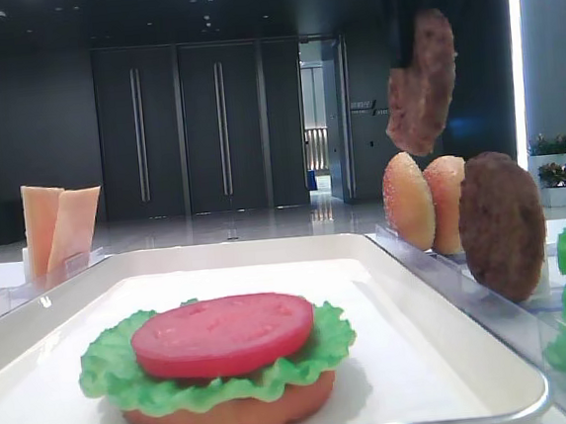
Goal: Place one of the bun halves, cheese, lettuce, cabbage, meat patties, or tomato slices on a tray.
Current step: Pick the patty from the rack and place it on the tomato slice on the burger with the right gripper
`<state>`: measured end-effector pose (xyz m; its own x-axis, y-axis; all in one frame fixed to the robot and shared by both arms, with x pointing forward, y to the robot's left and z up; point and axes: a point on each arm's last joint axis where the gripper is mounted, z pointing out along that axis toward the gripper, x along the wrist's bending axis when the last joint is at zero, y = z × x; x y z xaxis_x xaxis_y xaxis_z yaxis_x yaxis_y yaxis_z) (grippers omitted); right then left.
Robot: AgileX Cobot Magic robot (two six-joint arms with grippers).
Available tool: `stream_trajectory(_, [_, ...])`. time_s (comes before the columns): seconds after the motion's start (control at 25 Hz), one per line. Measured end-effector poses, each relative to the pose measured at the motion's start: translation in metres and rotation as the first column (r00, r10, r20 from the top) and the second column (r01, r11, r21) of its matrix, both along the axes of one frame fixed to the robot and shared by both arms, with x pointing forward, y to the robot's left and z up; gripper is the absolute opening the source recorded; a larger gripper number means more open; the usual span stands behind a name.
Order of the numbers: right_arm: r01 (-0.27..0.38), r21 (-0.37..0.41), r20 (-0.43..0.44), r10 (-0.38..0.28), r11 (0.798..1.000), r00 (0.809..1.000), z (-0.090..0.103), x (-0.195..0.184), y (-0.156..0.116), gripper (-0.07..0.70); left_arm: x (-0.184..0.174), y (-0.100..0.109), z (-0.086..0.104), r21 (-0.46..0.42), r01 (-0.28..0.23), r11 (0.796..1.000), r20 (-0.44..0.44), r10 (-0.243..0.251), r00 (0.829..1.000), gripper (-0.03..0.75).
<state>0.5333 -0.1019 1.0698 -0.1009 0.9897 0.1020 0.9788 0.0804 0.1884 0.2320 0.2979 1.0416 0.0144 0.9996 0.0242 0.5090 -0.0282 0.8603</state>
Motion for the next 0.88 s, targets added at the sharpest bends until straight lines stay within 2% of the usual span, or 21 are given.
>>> stream_trajectory(0.32, [-0.089,0.082,0.012,0.088,0.993,0.996,0.017,-0.022,0.012,0.109,0.0,0.0,0.0,0.0,0.0,1.0,0.0,0.0,1.0,0.535])
stream_trajectory(0.44, [-0.124,0.119,0.008,0.123,0.985,0.992,0.008,-0.034,0.02,0.109,0.0,0.0,0.0,0.0,0.0,1.0,0.0,0.0,1.0,0.535])
stream_trajectory(0.52, [-0.142,0.173,-0.014,0.147,0.975,0.989,-0.002,-0.042,0.025,0.109,0.0,0.0,0.0,0.0,0.0,1.0,0.0,0.0,1.0,0.535])
stream_trajectory(0.68, [-0.177,0.295,-0.021,0.191,0.939,0.981,-0.019,-0.051,0.031,0.109,0.0,0.0,0.0,0.0,0.0,1.0,0.0,0.0,1.0,0.535])
stream_trajectory(0.88, [-0.221,0.445,0.001,0.246,0.868,0.969,-0.037,-0.061,0.039,0.109,0.0,0.0,0.0,0.0,0.0,1.0,0.0,0.0,1.0,0.535])
